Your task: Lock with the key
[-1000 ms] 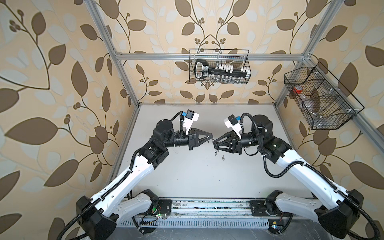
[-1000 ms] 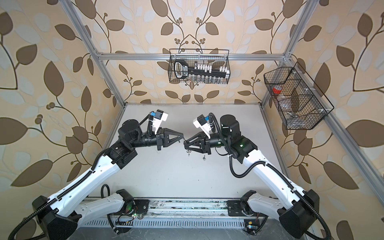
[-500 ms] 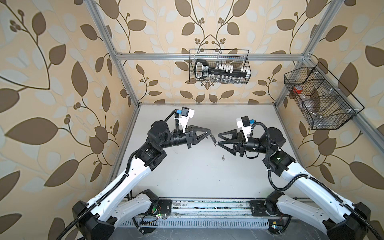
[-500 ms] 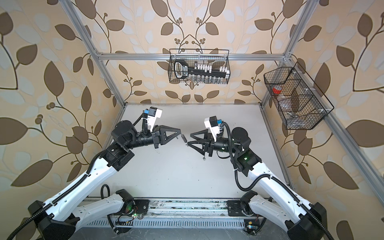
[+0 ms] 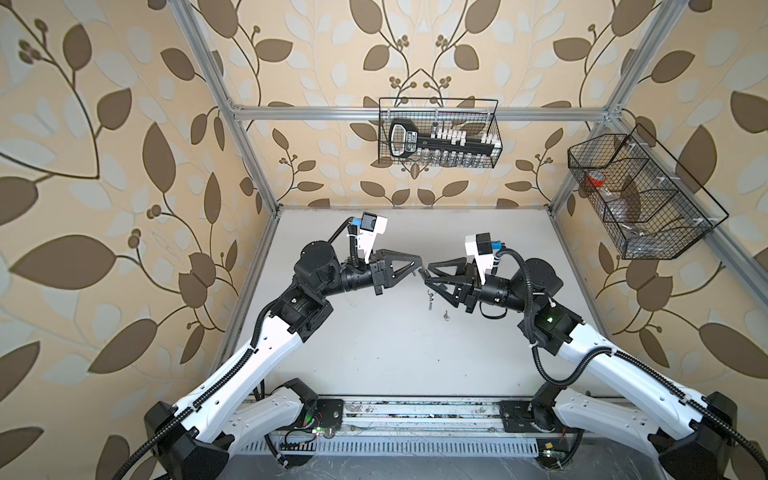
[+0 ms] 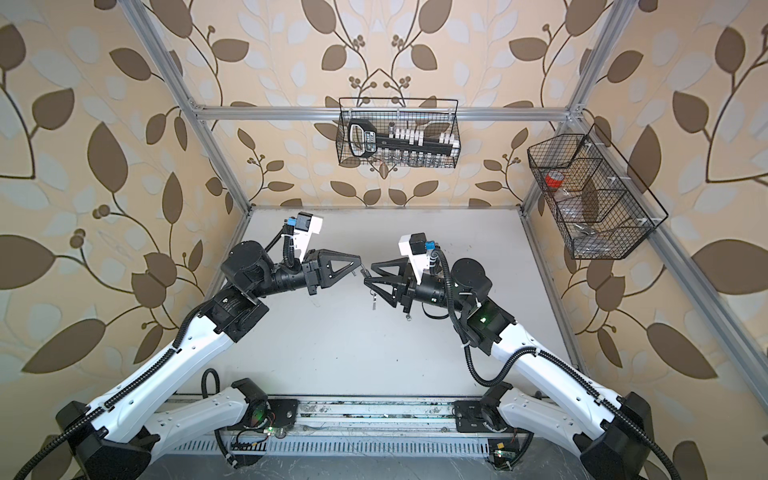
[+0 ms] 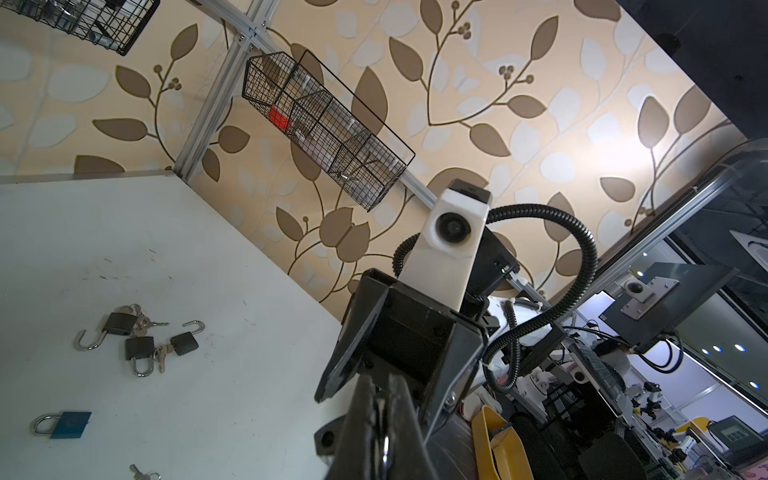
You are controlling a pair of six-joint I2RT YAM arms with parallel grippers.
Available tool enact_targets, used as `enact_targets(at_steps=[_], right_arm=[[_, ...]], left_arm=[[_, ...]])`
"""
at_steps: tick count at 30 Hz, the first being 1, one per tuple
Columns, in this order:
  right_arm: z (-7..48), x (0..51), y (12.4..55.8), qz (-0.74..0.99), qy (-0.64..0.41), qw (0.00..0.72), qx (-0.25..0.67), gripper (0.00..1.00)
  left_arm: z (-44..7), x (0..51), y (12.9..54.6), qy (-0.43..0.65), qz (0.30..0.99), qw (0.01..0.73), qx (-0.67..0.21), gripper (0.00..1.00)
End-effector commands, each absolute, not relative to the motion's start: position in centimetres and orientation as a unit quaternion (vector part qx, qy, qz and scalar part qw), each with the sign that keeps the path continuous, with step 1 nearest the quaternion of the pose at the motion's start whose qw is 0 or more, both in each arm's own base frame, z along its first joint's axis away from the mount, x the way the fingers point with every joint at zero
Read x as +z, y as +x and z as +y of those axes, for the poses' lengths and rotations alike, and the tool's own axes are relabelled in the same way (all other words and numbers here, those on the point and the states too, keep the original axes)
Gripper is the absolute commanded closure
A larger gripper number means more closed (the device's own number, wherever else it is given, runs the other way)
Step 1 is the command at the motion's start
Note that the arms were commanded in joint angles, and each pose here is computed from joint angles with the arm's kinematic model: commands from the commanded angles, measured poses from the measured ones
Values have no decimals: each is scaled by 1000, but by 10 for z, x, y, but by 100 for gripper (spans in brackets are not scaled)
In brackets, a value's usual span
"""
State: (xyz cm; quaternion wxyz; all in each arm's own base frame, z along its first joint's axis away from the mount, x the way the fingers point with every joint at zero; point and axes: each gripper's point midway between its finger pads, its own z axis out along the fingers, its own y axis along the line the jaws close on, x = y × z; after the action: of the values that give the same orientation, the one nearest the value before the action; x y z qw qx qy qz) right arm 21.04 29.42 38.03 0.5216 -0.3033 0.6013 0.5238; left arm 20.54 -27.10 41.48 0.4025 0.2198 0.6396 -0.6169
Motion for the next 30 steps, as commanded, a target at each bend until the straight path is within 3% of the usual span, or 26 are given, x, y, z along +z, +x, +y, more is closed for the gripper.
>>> enact_targets(at_steps=[1,8,20,30], right_arm=[[298,390,208,593,-310,533,517,59],[299,384,211,606,-307,530,507,70],[299,388,206,607,-301,515,526,100],[319,393,184,593,-330,411,608,100]], left_arm=[[-267,439,195,237,603,433,-627,100],[-267,440,194,238,603,434,-625,100],[-264,436,198,233,615,441,-611,100],[-259,431,209,218,649,454,-570,100]])
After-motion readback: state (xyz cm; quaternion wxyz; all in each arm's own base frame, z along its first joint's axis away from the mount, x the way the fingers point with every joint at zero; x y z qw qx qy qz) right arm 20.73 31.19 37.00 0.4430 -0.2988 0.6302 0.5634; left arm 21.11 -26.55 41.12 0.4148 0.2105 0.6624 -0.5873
